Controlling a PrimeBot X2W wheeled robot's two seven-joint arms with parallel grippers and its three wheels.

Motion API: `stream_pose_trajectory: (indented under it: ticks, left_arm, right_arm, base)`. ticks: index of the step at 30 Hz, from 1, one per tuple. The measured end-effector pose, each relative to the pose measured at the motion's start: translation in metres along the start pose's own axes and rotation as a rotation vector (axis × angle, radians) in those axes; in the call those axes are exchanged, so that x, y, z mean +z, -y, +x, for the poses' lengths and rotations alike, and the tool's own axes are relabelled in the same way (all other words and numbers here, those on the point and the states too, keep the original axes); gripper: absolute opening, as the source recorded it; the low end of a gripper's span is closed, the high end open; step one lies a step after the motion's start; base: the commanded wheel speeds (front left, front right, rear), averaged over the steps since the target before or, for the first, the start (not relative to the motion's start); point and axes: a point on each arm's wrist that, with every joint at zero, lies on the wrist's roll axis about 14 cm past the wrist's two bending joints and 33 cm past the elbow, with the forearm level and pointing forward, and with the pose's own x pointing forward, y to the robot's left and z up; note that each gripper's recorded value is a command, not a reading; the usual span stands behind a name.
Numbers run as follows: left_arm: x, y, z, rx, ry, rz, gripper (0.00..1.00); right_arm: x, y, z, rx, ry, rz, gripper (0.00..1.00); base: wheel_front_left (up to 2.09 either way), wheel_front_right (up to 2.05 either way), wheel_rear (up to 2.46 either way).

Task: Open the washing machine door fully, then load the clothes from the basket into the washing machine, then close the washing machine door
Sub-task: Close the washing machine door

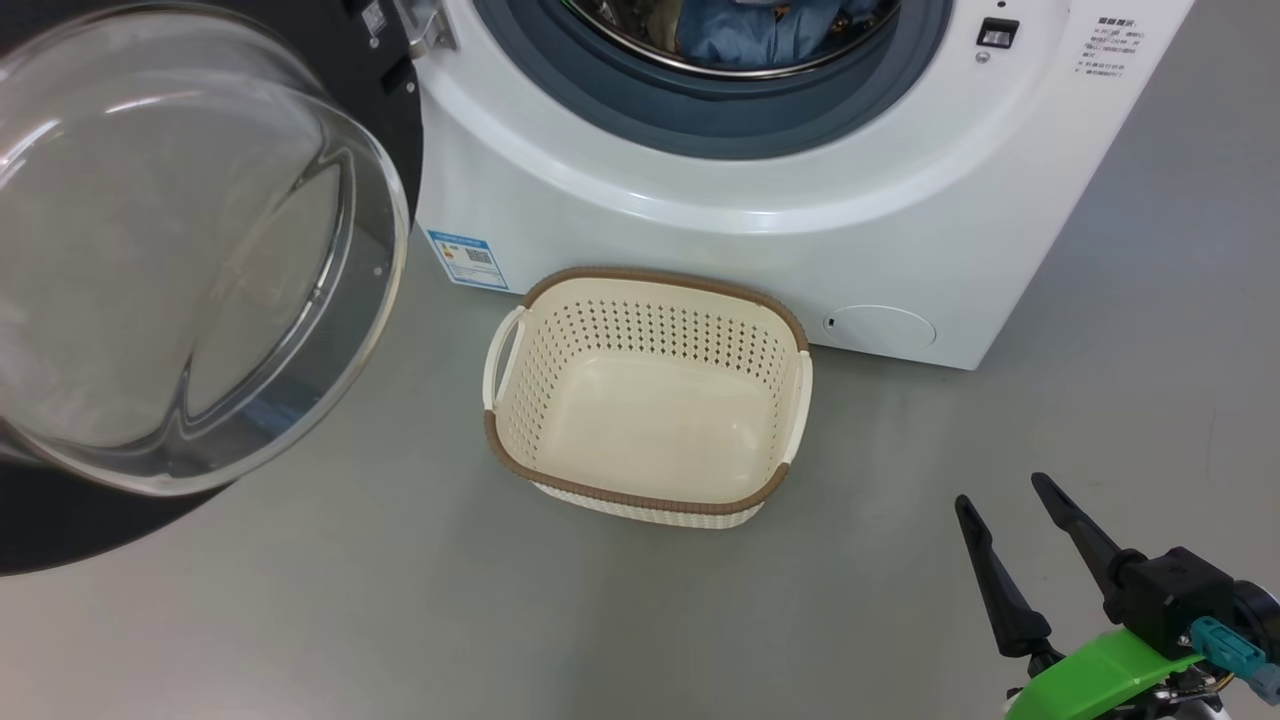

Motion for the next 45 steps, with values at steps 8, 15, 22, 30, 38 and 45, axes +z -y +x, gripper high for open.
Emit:
stream_pose_trajectory:
  ticks: [8, 15, 22, 30, 38, 45]
  left_arm:
    - [-0.009, 0.000, 0.006, 0.003, -0.018, -0.002, 0.00]
    - [-0.013, -0.005, 0.009, 0.023, -0.022, -0.002, 0.00]
    - [-0.018, -0.007, 0.009, 0.035, -0.067, 0.001, 0.00]
    - [-0.022, 0.001, 0.005, 0.005, -0.128, -0.003, 0.00]
    - [-0.028, 0.003, -0.002, -0.003, -0.203, 0.016, 0.00]
    - [-0.041, 0.012, -0.008, -0.022, -0.302, 0.010, 0.00]
  right_arm:
    - [-0.003, 0.002, 0.000, 0.001, -0.013, -0.007, 1.00]
    - [-0.005, 0.006, -0.001, 0.001, -0.026, -0.022, 1.00]
    - [-0.008, 0.004, 0.000, 0.007, -0.036, -0.020, 1.00]
    - [-0.008, 0.002, 0.001, 0.015, -0.037, -0.019, 1.00]
    - [-0.009, 0.000, 0.003, 0.022, -0.039, -0.017, 1.00]
    - [-0.012, 0.000, 0.004, 0.024, -0.045, -0.012, 1.00]
  base:
    - [0.00, 0.00, 0.00]
    - [0.00, 0.00, 0.00]
    - [0.00, 0.00, 0.00]
    - [0.00, 0.00, 0.00]
    - [0.00, 0.00, 0.00]
    - [0.00, 0.00, 0.00]
